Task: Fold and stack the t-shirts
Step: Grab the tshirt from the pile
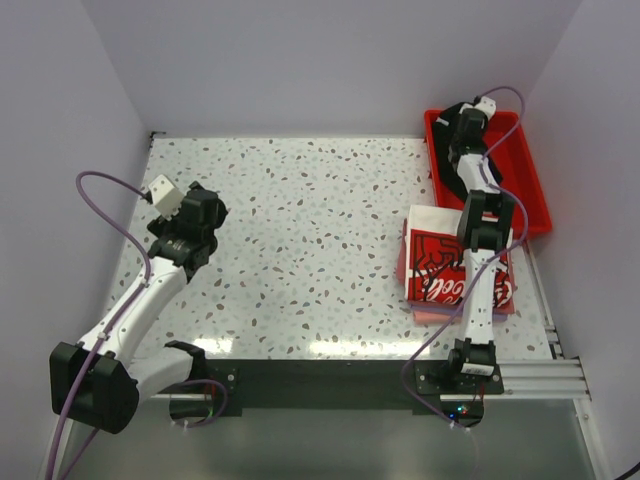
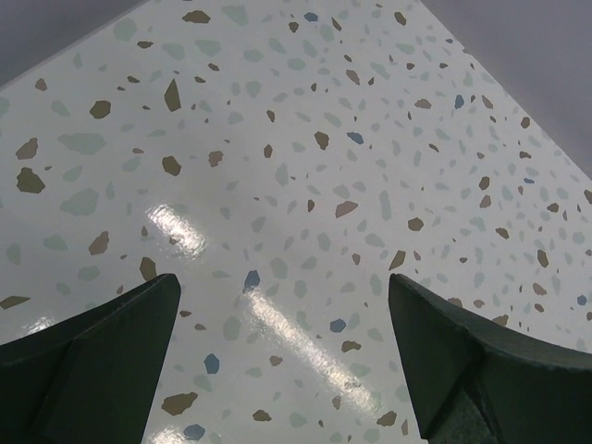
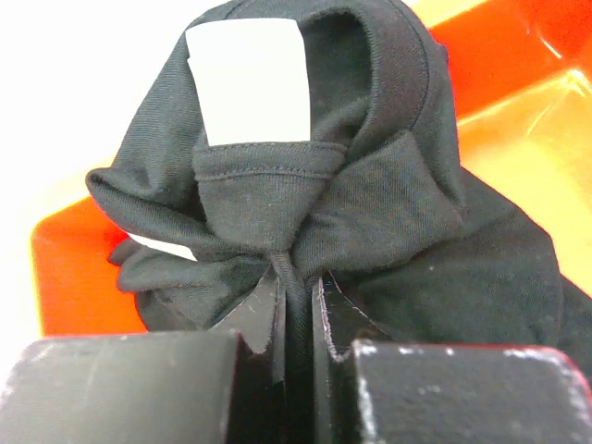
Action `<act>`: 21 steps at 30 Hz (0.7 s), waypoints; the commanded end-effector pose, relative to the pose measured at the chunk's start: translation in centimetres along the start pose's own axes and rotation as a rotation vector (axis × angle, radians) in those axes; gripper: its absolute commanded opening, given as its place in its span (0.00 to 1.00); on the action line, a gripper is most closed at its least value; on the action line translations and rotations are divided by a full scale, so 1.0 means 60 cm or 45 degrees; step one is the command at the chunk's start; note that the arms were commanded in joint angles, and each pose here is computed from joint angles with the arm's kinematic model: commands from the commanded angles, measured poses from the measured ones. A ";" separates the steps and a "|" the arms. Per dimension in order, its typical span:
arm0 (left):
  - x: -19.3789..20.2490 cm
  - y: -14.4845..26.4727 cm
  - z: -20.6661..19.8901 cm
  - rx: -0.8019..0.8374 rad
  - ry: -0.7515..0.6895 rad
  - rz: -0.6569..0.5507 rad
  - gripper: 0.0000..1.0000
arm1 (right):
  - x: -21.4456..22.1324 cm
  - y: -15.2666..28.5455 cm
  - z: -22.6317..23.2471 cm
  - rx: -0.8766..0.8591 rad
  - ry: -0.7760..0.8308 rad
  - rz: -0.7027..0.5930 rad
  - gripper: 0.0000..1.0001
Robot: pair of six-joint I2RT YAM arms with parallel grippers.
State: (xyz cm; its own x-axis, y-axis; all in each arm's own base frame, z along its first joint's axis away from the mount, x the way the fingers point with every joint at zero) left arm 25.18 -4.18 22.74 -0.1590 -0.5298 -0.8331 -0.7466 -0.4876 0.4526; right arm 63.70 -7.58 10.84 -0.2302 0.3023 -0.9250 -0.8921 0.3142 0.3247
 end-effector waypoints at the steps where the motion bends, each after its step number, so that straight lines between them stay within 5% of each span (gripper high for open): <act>1: -0.026 0.003 -0.008 -0.013 0.034 -0.058 1.00 | -0.072 0.011 0.019 -0.098 -0.058 -0.196 0.00; 11: -0.021 0.007 -0.008 0.025 0.038 -0.014 1.00 | -0.197 0.137 0.041 -0.270 -0.081 -0.374 0.00; 21: -0.022 0.022 -0.003 0.083 0.060 0.016 1.00 | -0.173 0.207 0.043 -0.402 -0.144 -0.366 0.00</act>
State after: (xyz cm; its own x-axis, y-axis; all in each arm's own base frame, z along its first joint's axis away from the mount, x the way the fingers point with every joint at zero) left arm 24.71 -4.48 23.09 -0.1849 -0.5495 -0.8148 -0.7638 -0.4413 0.4710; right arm 56.51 -5.61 19.67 -0.1080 0.3317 -0.9372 -0.9708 0.1680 0.1713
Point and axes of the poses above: each gripper's point midway between its finger pads, its own y axis back along the fingers, its own z axis along the line the jaws close on, x = y × z, the point moved 10 cm from there along y, back along the fingers, and after that the axes turned 1 degree about y, right-handed, at the moved point
